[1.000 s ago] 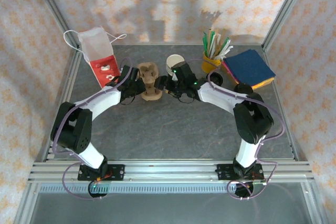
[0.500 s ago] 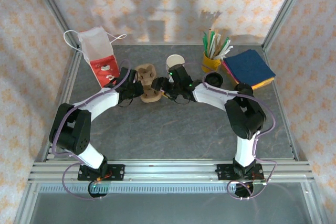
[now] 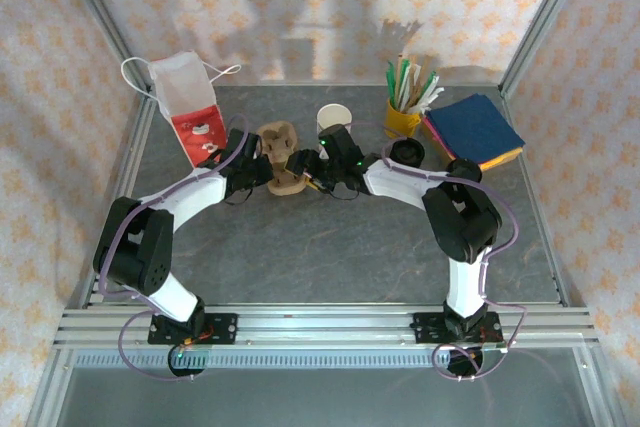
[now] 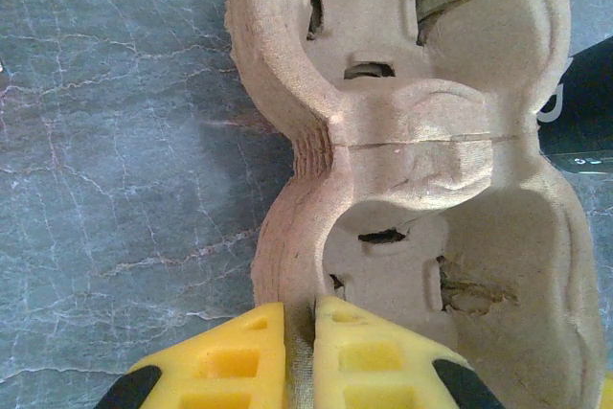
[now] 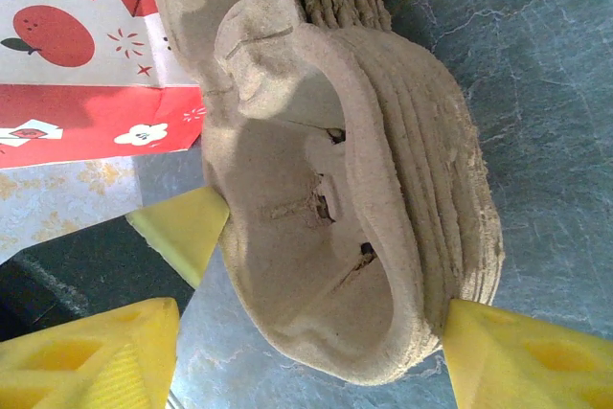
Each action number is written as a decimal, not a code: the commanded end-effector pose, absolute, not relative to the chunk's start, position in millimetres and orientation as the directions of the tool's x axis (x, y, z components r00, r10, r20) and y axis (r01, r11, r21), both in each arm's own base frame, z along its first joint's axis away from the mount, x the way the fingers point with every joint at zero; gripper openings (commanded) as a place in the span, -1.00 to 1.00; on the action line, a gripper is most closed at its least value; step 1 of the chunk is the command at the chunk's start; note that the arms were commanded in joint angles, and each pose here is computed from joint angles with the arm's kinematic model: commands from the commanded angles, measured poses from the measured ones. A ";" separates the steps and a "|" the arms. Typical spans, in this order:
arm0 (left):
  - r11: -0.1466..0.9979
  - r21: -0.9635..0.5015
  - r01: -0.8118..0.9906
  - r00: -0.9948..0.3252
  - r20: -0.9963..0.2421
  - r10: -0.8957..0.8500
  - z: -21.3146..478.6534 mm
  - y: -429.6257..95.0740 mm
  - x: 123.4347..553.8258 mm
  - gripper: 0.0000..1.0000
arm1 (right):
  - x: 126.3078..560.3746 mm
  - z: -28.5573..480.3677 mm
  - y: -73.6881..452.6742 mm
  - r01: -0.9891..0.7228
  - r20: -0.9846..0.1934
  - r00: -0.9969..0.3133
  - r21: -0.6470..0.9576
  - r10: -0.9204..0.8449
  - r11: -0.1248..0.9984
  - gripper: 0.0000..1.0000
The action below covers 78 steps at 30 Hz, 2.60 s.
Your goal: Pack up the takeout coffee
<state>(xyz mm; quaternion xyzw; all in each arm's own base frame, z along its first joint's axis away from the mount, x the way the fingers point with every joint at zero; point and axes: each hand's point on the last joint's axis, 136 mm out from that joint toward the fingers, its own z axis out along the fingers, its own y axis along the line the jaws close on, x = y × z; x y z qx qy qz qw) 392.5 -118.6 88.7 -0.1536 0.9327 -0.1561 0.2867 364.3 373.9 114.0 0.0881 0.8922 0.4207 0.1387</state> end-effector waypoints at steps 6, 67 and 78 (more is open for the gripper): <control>0.916 -0.362 -0.174 -0.805 -0.484 -0.344 88.9 -116.8 385.6 -0.76 | 372.0 159.0 384.9 -0.031 -0.243 -0.927 0.809 0.287 0.587 0.43; 0.905 -0.391 -0.170 -0.797 -0.486 -0.359 94.6 -120.9 389.9 -0.78 | 376.4 126.3 388.6 0.012 -0.259 -0.928 0.698 0.268 0.716 0.53; 0.906 -0.389 -0.169 -0.799 -0.483 -0.357 92.9 -121.4 390.1 -0.78 | 374.6 154.5 389.7 -0.026 -0.296 -0.914 0.724 0.277 0.689 0.53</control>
